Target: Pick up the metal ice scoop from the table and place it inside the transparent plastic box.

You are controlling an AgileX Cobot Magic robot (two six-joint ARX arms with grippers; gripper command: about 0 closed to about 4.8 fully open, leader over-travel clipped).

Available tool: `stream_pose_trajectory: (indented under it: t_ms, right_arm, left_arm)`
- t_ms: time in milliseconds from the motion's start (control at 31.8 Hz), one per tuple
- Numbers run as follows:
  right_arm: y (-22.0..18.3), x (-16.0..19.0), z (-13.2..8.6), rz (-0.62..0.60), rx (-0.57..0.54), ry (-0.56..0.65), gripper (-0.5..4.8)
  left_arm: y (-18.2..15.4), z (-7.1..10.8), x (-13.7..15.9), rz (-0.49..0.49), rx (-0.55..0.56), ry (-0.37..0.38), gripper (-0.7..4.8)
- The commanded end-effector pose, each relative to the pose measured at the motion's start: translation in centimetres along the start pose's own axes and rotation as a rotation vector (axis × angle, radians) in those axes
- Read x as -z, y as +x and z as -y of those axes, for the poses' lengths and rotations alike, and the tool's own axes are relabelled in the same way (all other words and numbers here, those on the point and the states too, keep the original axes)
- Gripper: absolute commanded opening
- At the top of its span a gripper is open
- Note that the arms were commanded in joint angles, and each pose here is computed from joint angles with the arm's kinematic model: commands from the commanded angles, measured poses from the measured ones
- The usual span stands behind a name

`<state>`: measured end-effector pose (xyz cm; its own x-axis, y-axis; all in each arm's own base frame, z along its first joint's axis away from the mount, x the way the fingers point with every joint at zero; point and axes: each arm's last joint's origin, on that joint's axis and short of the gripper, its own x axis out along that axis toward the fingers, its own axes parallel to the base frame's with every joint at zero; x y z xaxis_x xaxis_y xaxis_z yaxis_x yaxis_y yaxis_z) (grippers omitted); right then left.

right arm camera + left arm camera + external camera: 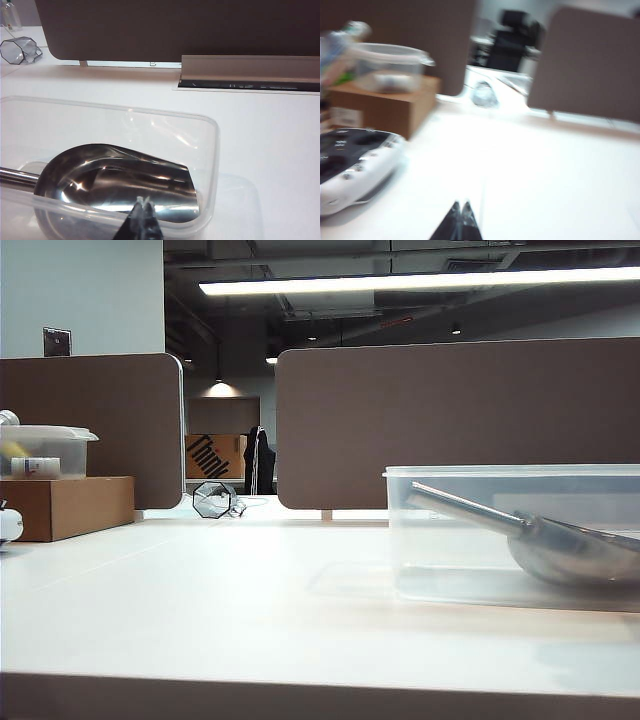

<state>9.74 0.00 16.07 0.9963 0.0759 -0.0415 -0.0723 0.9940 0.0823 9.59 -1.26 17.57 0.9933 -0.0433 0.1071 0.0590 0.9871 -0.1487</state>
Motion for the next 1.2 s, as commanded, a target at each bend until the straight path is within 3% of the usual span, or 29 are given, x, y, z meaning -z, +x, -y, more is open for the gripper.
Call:
stream_pose_trajectory:
  t_ms: [31, 189, 283, 440, 1195]
  right_arm:
    - [0.0, -0.19, -0.02, 0.017, -0.002, -0.002, -0.01]
    - [-0.01, -0.19, -0.02, 0.018, -0.001, -0.002, -0.01]
    - [-0.01, -0.19, -0.02, 0.018, -0.002, -0.002, -0.01]
    - [-0.01, -0.19, -0.02, 0.018, -0.001, -0.002, -0.01]
    - [-0.01, -0.19, -0.01, 0.018, -0.001, -0.002, -0.01]
  left_arm:
    - [-0.02, 0.35, 0.14, -0.016, 0.125, 0.145, -0.04]
    - [-0.03, 0.31, 0.36, -0.034, 0.121, 0.237, -0.04]
    - [-0.03, 0.22, 0.65, -0.064, 0.106, 0.244, -0.04]
    - [-0.07, 0.15, 1.05, -0.107, 0.1, 0.229, -0.04]
    - [-0.06, 0.08, 1.02, -0.108, 0.068, 0.13, -0.04]
